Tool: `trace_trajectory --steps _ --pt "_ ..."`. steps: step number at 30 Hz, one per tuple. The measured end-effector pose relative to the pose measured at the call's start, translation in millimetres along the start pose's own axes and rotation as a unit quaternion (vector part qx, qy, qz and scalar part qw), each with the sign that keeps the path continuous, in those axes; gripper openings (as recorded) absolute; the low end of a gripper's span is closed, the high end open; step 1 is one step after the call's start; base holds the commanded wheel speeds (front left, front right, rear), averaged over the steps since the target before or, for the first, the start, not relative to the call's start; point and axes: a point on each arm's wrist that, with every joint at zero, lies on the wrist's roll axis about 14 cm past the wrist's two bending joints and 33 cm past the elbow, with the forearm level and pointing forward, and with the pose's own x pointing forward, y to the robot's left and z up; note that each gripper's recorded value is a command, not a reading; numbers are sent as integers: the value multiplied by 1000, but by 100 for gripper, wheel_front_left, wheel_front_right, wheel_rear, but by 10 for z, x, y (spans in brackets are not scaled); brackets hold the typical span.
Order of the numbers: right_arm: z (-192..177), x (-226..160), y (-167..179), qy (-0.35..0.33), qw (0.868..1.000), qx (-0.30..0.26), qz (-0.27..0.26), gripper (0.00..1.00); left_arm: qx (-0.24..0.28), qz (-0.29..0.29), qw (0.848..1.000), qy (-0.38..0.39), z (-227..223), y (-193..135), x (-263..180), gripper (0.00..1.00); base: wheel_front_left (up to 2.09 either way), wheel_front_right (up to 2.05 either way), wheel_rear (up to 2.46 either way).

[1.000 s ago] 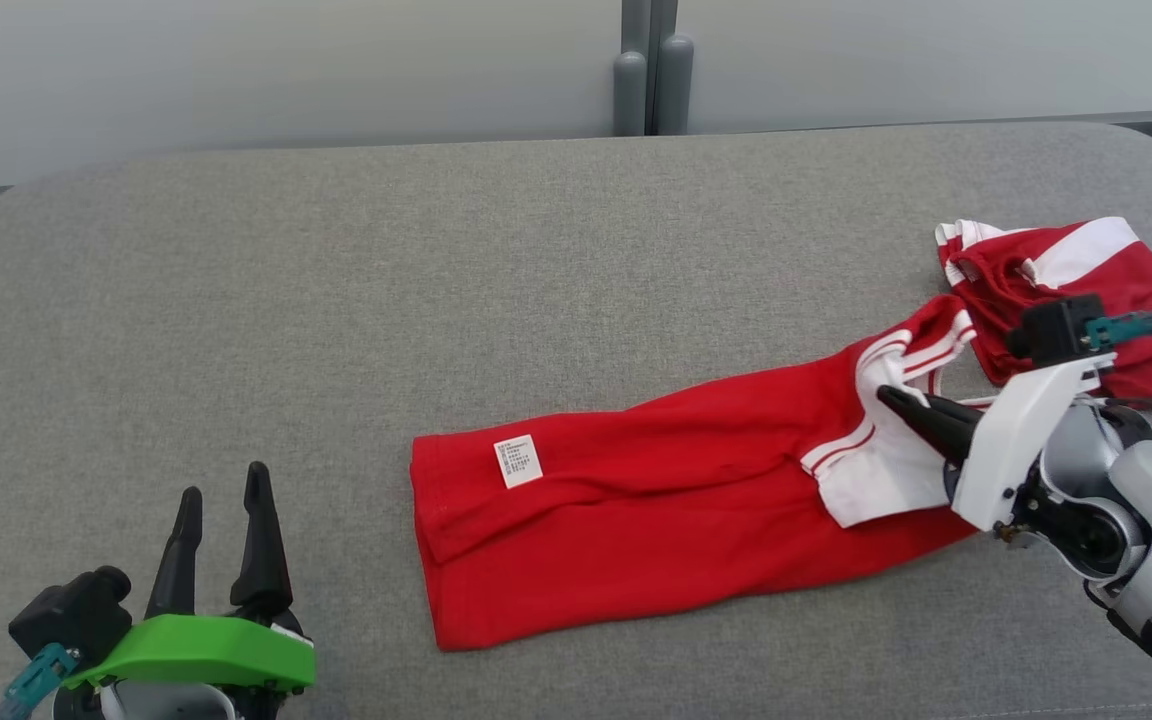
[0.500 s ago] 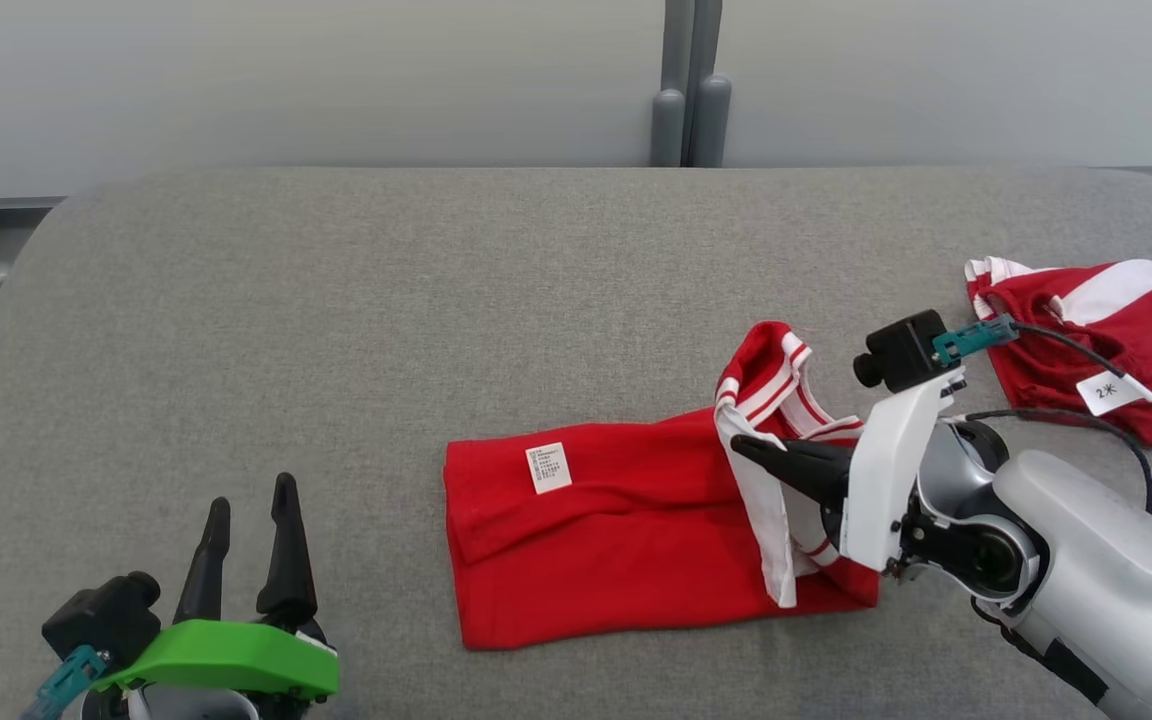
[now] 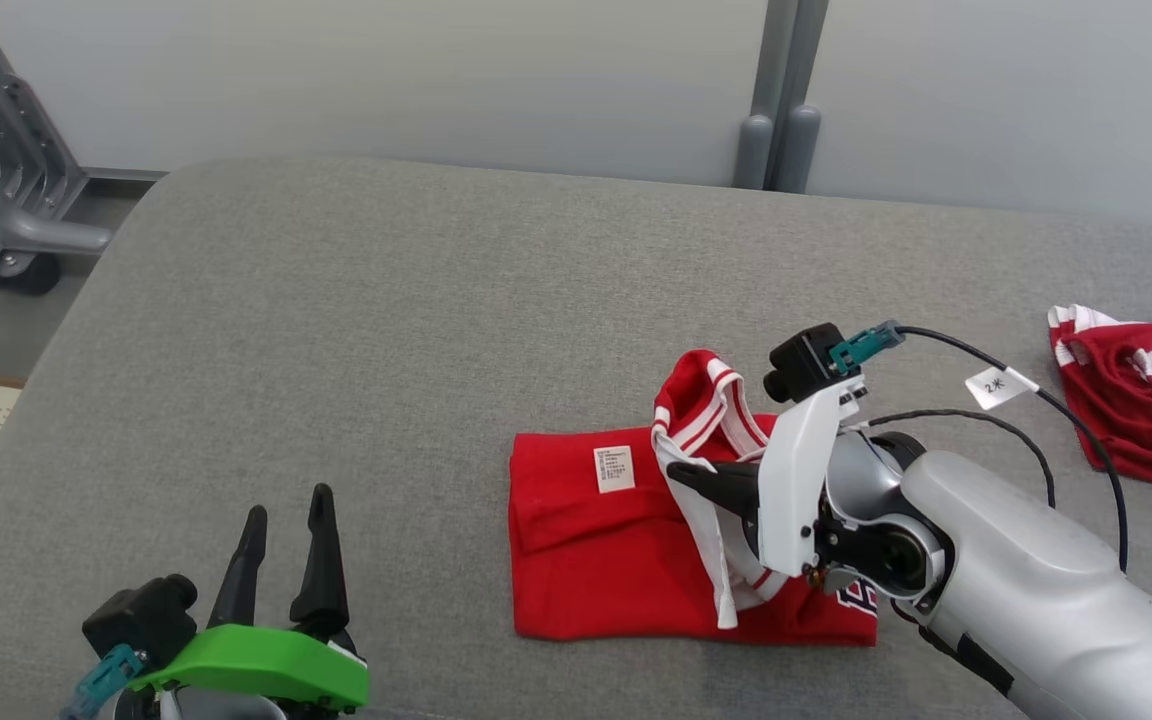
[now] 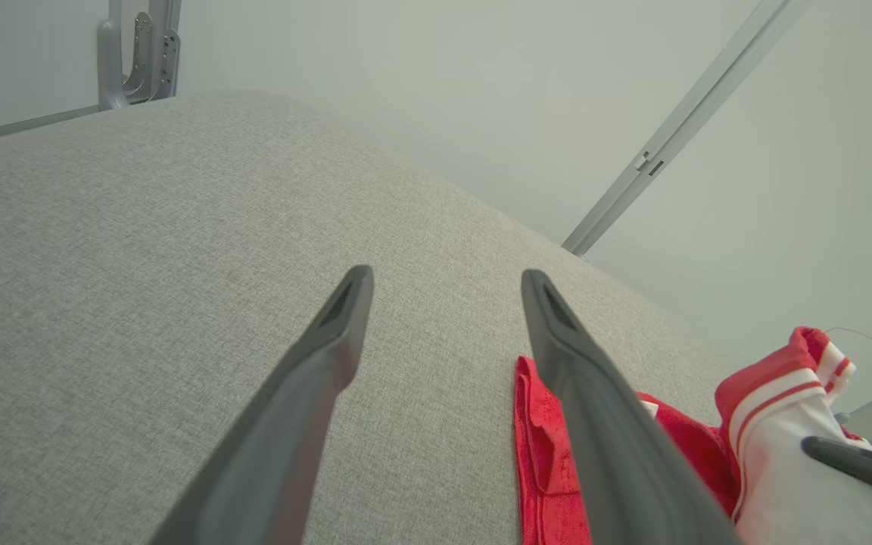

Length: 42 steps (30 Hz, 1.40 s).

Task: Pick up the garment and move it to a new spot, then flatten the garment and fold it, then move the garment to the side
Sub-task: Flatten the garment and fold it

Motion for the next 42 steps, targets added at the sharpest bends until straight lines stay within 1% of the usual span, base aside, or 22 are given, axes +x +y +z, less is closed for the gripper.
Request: trace_trajectory --steps 4,9,14,21,22,23,24,25,26,27,28,33,39,42 --pt "-85 115 7 26 1000 -10 -5 0 -2 7 1000 -2 8 40 -67 100 0 0 0" --pt "-72 250 -27 41 999 -13 -22 0 -5 18 1000 -10 53 113 -144 100 0 0 0" --pt "-74 411 69 59 998 -21 -17 0 -7 28 999 -17 88 169 -210 100 0 0 0" --pt "-131 570 50 88 995 -40 -28 0 -9 38 999 -24 121 219 -257 100 0 0 0" --pt "-143 588 49 91 994 -44 -29 3 -9 39 999 -24 124 226 -261 100 0 0 0" --pt "-158 605 49 95 994 -47 -29 12 -9 42 999 -25 128 238 -265 100 0 0 0" --pt "-181 618 52 101 993 -49 -30 25 -9 43 999 -26 130 246 -268 100 0 0 0" --pt "-202 632 59 106 993 -51 -30 25 -9 44 999 -26 133 251 -270 100 0 0 0" --pt "-212 643 64 108 992 -56 -31 42 -9 45 999 -26 135 254 -271 100 0 0 0" --pt "-216 651 69 110 992 -59 -31 89 -9 45 999 -27 138 256 -271 100 0 0 0" --pt "-228 656 70 112 991 -60 -32 100 -9 45 999 -27 138 257 -271 100 0 0 0" --pt "-224 683 167 110 992 -58 -20 100 -10 46 998 -31 161 267 -251 100 0 0 0" --pt "-93 675 286 92 994 -62 -1 100 -10 37 999 -29 147 215 -204 100 0 0 0" --pt "50 644 295 68 996 -53 4 100 -10 31 999 -28 148 186 -176 100 0 0 0"
